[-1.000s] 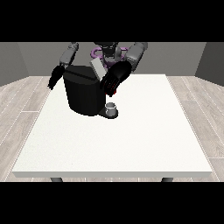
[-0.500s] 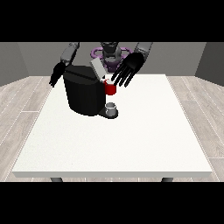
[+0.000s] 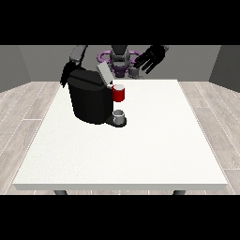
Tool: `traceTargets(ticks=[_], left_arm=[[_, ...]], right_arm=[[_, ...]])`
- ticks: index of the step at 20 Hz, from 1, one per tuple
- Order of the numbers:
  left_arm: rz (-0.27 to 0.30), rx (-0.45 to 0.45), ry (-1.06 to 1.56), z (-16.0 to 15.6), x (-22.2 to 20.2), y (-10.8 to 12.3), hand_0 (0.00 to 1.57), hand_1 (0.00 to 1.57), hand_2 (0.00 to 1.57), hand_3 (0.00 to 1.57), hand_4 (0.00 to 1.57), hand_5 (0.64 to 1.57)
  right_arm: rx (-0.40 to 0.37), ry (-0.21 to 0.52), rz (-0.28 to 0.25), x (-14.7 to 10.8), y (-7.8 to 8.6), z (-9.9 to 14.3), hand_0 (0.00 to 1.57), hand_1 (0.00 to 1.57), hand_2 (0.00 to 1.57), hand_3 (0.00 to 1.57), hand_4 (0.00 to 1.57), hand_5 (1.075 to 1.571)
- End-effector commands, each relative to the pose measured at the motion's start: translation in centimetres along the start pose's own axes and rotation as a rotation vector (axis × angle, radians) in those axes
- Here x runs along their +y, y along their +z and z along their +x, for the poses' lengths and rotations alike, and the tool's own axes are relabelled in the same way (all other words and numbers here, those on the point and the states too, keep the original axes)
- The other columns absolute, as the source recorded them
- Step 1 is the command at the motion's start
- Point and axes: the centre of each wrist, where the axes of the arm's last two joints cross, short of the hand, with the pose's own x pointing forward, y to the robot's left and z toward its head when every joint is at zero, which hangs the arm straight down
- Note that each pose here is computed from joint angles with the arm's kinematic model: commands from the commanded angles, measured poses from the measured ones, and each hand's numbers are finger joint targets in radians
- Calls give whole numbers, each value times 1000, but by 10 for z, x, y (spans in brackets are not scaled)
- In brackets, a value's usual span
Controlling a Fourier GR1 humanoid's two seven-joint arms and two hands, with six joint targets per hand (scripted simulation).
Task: Insert the coffee pod into the coffee machine and close the lid
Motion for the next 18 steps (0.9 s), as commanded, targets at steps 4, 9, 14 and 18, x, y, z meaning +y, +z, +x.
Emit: traceTargets(ticks=[4, 9, 14, 18], left_arm=[[82, 83, 624, -64, -99, 47, 0, 0, 0, 0, 69, 1571], [-10, 201, 698, -94, -160, 95, 0, 0, 0, 0, 393, 1571], [-44, 252, 742, -96, -186, 112, 0, 0, 0, 0, 386, 1571], [39, 267, 772, -102, -160, 117, 0, 0, 0, 0, 390, 1571]], right_arm=[[109, -15, -32, -22, 24, -34, 0, 0, 0, 0, 0, 1571], [22, -102, 80, -5, 23, -15, 0, 0, 0, 0, 0, 1571], [-32, -40, 164, -8, 5, 19, 0, 0, 0, 0, 62, 1571], [-122, -14, 221, -10, 0, 46, 0, 0, 0, 0, 251, 1571]])
